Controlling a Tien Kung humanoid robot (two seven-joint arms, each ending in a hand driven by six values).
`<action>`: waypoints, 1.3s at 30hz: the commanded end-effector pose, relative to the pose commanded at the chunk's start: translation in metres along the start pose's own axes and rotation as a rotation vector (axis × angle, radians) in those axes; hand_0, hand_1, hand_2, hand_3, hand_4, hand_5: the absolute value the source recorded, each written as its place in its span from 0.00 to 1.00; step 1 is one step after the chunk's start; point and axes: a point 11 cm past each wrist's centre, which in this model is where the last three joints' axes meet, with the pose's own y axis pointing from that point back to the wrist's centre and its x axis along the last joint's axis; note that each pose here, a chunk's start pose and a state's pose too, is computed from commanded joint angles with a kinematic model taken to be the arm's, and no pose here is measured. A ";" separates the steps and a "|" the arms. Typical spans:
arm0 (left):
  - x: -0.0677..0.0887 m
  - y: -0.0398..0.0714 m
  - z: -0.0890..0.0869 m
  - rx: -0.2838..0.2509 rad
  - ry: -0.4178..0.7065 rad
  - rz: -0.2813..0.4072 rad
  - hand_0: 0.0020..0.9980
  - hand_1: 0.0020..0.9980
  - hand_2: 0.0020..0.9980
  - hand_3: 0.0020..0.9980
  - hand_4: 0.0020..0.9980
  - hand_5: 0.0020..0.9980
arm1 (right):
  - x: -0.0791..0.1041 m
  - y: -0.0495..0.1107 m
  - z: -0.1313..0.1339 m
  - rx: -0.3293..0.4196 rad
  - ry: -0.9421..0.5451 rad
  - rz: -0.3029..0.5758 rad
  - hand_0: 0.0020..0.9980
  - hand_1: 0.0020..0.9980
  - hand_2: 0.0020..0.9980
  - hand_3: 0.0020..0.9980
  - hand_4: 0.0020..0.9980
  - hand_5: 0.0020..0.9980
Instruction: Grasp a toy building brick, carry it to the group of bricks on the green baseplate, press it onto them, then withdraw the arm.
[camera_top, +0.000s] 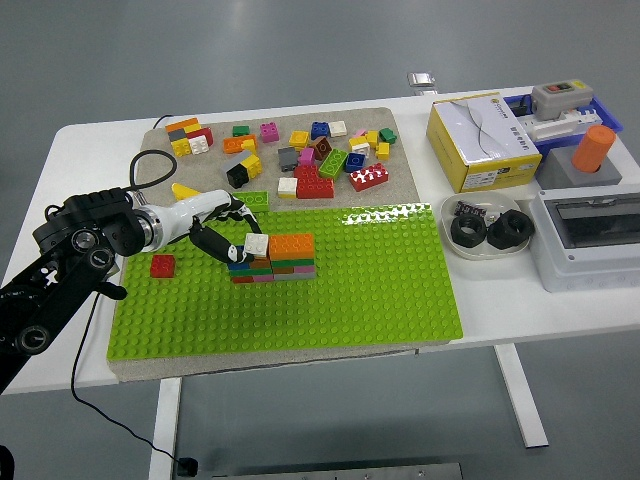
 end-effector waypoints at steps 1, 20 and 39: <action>0.000 -0.001 0.000 0.001 0.000 -0.001 1.00 0.93 0.88 0.39 0.77 0.00 | 0.000 0.000 0.000 0.000 0.000 0.000 0.73 0.68 0.75 0.88 0.73 1.00; -0.001 -0.002 -0.004 0.009 0.003 0.009 1.00 0.94 0.89 0.47 0.49 0.00 | 0.000 0.000 0.000 -0.003 0.002 0.001 0.73 0.68 0.74 0.87 0.73 1.00; -0.002 -0.002 -0.004 0.017 -0.010 -0.002 1.00 0.94 0.90 0.51 0.43 0.00 | 0.000 0.000 0.000 -0.004 0.001 0.001 0.73 0.68 0.74 0.87 0.72 1.00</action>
